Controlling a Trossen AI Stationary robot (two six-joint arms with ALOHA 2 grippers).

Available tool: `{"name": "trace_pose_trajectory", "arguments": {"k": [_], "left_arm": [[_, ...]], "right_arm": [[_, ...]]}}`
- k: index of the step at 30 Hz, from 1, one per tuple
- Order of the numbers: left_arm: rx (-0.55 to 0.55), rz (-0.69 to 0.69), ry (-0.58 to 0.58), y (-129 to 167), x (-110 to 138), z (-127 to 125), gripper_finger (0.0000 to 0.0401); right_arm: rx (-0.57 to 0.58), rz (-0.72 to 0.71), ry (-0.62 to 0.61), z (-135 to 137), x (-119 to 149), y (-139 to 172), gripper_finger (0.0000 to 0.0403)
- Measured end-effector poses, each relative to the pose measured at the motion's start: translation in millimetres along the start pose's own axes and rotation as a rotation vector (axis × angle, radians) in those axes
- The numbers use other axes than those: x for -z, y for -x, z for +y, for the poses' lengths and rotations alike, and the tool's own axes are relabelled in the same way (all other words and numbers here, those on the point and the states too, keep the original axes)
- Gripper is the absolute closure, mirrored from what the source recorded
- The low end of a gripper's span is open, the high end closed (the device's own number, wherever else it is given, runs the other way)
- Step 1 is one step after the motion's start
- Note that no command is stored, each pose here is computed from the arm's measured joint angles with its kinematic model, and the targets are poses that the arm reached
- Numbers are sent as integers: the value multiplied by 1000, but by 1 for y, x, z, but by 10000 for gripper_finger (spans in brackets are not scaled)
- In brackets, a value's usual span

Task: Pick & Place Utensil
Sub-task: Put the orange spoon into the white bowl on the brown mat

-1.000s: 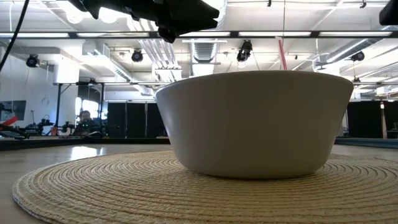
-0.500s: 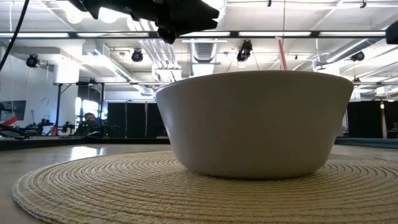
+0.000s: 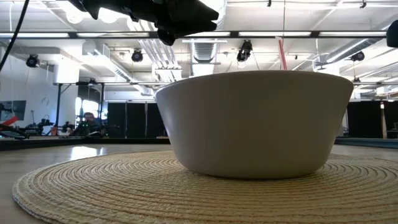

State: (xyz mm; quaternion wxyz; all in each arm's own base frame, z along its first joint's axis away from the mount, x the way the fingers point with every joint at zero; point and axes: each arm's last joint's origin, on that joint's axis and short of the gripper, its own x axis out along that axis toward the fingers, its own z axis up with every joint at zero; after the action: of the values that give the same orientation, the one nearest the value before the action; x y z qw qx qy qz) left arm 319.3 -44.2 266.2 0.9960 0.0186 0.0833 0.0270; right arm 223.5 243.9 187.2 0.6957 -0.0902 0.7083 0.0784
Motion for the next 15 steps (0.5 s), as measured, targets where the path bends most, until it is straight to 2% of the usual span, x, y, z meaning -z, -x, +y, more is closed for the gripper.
{"name": "trace_pose_trajectory", "arguments": {"k": [8,15], "left_arm": [[1,7,0,0,1,0,233],[0,8,6,0,1,0,233]], "right_arm": [[16,26,182,4,-5,-9,283],[22,23,286,3,-5,-14,261]]}}
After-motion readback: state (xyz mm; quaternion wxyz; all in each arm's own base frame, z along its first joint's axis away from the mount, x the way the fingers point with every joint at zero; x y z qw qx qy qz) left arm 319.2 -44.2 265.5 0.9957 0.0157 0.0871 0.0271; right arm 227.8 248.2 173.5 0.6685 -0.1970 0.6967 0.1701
